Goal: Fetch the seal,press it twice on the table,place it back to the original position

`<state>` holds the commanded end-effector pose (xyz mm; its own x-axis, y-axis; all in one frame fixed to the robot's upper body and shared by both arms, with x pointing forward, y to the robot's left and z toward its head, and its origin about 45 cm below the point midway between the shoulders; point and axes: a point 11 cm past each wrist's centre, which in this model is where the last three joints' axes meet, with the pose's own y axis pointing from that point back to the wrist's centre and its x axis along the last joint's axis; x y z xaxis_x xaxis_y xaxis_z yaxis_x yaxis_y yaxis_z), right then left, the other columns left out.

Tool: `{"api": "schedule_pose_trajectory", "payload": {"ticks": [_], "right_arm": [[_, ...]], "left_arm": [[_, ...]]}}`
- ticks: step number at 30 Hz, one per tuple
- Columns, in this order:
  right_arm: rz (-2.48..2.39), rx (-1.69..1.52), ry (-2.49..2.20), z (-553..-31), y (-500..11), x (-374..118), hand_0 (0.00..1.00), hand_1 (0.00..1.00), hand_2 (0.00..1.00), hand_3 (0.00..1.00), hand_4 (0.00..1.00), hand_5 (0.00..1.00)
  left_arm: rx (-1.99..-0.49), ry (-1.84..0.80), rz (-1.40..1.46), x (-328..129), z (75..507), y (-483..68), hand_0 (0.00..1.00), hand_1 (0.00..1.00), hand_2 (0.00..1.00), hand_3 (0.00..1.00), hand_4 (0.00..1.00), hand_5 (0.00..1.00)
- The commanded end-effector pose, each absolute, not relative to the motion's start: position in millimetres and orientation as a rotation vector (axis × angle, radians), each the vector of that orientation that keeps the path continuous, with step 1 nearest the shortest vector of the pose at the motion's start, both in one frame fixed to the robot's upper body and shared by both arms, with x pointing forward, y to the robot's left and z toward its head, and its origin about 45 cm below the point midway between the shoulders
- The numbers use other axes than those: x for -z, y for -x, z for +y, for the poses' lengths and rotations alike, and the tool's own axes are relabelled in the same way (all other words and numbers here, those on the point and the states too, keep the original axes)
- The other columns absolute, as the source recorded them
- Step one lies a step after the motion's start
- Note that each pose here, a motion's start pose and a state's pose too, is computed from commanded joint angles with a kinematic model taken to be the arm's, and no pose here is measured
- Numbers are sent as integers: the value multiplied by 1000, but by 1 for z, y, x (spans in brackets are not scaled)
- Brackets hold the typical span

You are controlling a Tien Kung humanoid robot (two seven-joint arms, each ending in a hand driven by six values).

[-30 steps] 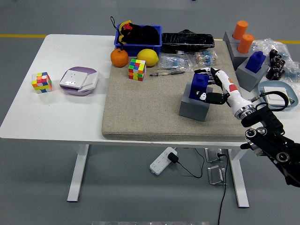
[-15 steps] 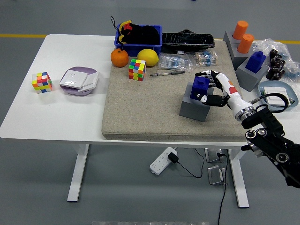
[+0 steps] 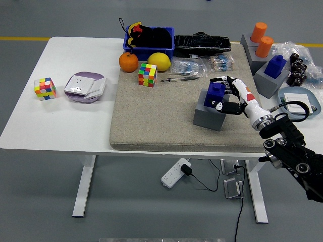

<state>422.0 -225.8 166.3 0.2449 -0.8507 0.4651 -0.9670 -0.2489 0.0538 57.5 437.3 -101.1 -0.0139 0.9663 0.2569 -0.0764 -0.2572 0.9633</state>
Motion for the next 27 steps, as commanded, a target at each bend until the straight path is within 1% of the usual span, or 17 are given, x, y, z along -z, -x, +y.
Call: {"api": "schedule_pose_trajectory", "payload": {"ticks": [1, 6, 7, 13, 14, 19, 20, 25, 26, 27], "right_arm": [[-1672, -490, -2196, -226, -422, -166, 734, 723, 717, 731, 803, 2], [-1655, -481, -2202, -225, -421, -164, 734, 723, 717, 731, 803, 2], [-1651, -482, -2201, -225, -421, -163, 821, 803, 788, 806, 922, 2], [-1629, -486, -2203, -223, -422, -163, 821, 803, 788, 806, 922, 2], [-1627, -487, -2203, -223, -422, -163, 859, 840, 824, 831, 998, 2], [-1625, -486, -2202, -223, -422, -163, 859, 840, 824, 831, 998, 2], [-1625, -486, -2202, -223, -422, -163, 890, 857, 843, 845, 998, 63], [-1626, -485, -2204, -223, -422, -163, 890, 857, 843, 845, 998, 63], [-1627, -486, -2204, -223, -422, -163, 891, 860, 841, 848, 998, 40], [-1628, -487, -2205, -223, -422, -164, 891, 860, 841, 848, 998, 40]], "left_arm": [[-1437, -1335, 1019, 101, 437, -57, 720, 696, 686, 727, 637, 238], [-1436, -1335, 1021, 101, 437, -57, 720, 696, 686, 727, 637, 238], [-1435, -1334, 1021, 102, 436, -57, 720, 696, 687, 728, 637, 238], [-1437, -1331, 1021, 102, 436, -58, 720, 696, 687, 728, 637, 238], [-1438, -1331, 1021, 101, 436, -58, 720, 696, 687, 728, 637, 238], [-1438, -1331, 1021, 102, 436, -58, 720, 696, 687, 728, 637, 238], [-1438, -1331, 1022, 102, 436, -58, 720, 696, 687, 728, 637, 238], [-1437, -1331, 1024, 102, 436, -57, 720, 696, 687, 728, 637, 238], [-1437, -1331, 1024, 102, 436, -57, 721, 696, 688, 730, 637, 238], [-1438, -1331, 1024, 102, 436, -57, 721, 696, 688, 730, 637, 238]]}}
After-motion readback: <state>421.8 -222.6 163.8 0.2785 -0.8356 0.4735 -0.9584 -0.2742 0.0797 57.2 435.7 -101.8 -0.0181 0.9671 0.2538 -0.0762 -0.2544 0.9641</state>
